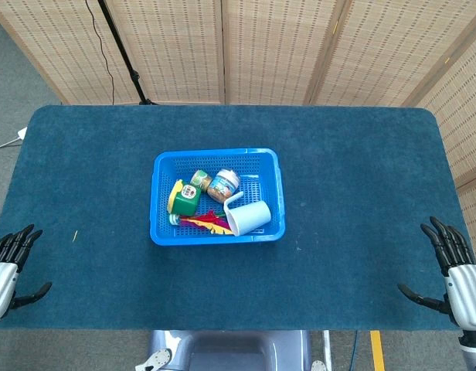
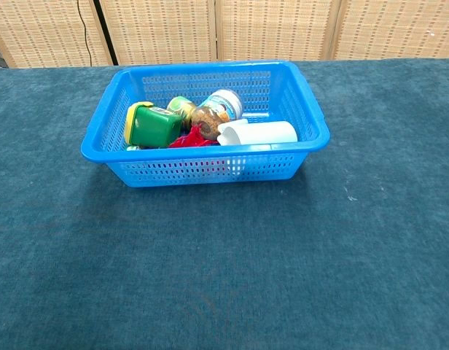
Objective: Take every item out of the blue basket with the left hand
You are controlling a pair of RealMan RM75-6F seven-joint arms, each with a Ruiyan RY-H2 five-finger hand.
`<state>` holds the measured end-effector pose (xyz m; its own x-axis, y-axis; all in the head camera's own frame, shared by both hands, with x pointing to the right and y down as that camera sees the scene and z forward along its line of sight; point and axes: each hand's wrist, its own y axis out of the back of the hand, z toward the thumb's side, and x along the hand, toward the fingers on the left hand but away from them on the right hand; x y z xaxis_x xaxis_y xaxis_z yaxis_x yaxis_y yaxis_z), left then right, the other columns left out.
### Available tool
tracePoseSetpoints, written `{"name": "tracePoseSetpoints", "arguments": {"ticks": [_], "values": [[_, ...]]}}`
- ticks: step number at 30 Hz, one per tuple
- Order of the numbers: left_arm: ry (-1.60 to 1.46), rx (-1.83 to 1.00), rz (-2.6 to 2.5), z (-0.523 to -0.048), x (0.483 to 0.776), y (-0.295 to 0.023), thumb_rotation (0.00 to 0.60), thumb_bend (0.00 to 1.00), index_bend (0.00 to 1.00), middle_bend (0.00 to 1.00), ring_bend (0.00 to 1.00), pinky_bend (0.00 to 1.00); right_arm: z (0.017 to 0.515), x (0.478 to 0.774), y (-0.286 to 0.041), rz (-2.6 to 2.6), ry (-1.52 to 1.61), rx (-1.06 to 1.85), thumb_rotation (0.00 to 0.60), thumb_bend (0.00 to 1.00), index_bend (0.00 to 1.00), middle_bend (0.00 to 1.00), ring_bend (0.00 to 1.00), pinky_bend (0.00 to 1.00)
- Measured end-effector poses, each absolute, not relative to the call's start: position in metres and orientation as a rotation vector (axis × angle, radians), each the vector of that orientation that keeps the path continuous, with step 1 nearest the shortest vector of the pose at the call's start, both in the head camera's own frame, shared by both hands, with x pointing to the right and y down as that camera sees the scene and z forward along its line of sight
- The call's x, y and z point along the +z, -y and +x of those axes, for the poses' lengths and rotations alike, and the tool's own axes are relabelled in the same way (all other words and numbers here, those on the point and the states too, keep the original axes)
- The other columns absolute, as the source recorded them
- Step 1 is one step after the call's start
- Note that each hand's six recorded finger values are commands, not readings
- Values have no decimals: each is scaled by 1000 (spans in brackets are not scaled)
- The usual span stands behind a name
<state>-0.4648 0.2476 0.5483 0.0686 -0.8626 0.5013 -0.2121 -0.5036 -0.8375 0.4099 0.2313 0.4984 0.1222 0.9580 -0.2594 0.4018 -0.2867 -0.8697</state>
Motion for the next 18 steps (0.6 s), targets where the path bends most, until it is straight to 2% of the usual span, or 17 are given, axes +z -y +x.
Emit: {"name": "tracePoseSetpoints", "arguments": {"ticks": [8,18], "values": [[-1021,-1445,-1826,-454,558,-238,600,201,0,0,0,0,412,499,-232,-1782,1326,1144,600,0,0,0,0,0],[-836,-1268,-2006,-385,558,-168,600,182,0,0,0,0,421,503,-226,-1815,1356,1167,600,0,0,0,0,0]]}}
